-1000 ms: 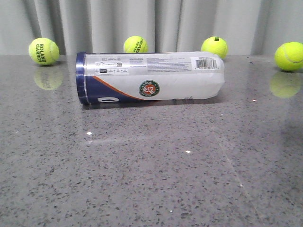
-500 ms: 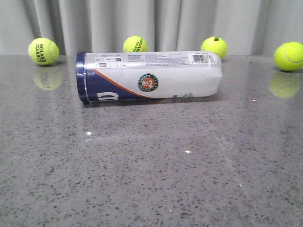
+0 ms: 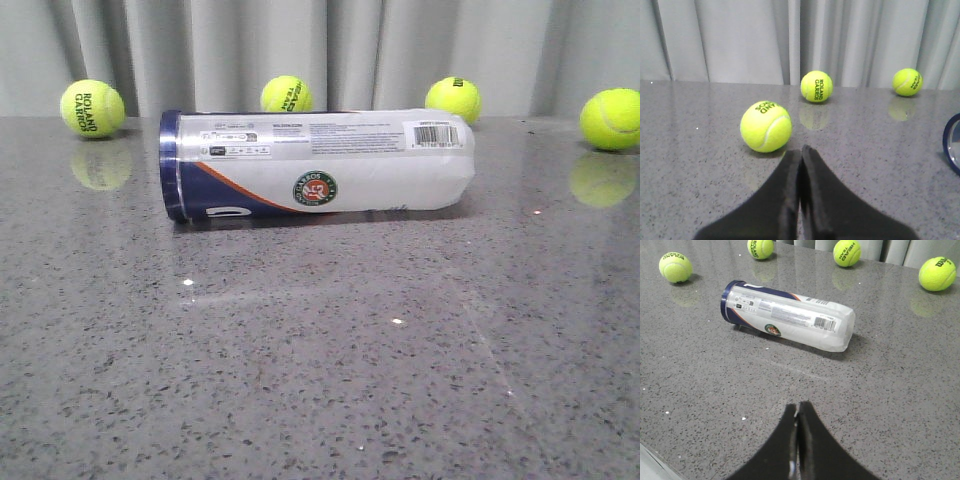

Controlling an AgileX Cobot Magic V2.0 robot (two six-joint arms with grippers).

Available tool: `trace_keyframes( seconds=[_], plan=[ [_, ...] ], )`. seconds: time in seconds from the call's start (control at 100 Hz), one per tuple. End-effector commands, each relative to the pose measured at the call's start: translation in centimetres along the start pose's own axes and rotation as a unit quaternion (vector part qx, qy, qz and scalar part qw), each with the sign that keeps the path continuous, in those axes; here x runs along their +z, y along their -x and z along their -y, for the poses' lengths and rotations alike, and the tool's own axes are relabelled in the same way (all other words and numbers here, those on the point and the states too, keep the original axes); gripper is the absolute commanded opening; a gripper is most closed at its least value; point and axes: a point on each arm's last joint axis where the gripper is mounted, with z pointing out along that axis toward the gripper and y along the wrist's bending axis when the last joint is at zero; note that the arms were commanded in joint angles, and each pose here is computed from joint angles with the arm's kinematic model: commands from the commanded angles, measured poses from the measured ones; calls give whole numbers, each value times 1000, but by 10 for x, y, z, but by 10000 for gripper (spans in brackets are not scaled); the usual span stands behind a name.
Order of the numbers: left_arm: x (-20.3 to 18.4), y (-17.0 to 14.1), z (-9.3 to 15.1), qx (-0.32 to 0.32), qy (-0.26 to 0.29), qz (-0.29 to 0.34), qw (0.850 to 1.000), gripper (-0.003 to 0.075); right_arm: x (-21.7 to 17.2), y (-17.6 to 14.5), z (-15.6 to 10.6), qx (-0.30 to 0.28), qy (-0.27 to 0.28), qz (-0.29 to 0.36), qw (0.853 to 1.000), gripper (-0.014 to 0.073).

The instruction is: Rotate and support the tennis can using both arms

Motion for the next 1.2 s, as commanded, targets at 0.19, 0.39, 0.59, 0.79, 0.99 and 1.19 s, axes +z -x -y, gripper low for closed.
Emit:
trace_keyframes(
  seconds=[0.19,0.39,0.59,0.79,0.99,1.19],
  plan=[
    [16,65,4,-9,-10,-38,999,-20,-2,14,-1,-8,0,48,999,-68],
    [53,85,6,-13,-19,-158,987,-18,-2,14,-1,-8,0,48,999,-68],
    [92,93,9,-57,-27,-214,975,165,-2,14,-1,-8,0,48,999,-68],
    [126,94,16,-137,-43,-264,954,437,-2,14,-1,-8,0,48,999,-68],
    [158,98,32,-158,-129,-326,923,430,-2,14,-1,-8,0,48,999,-68],
    [187,92,48,-187,-222,-361,886,430,-2,14,-1,-8,0,48,999,-68]
  ],
)
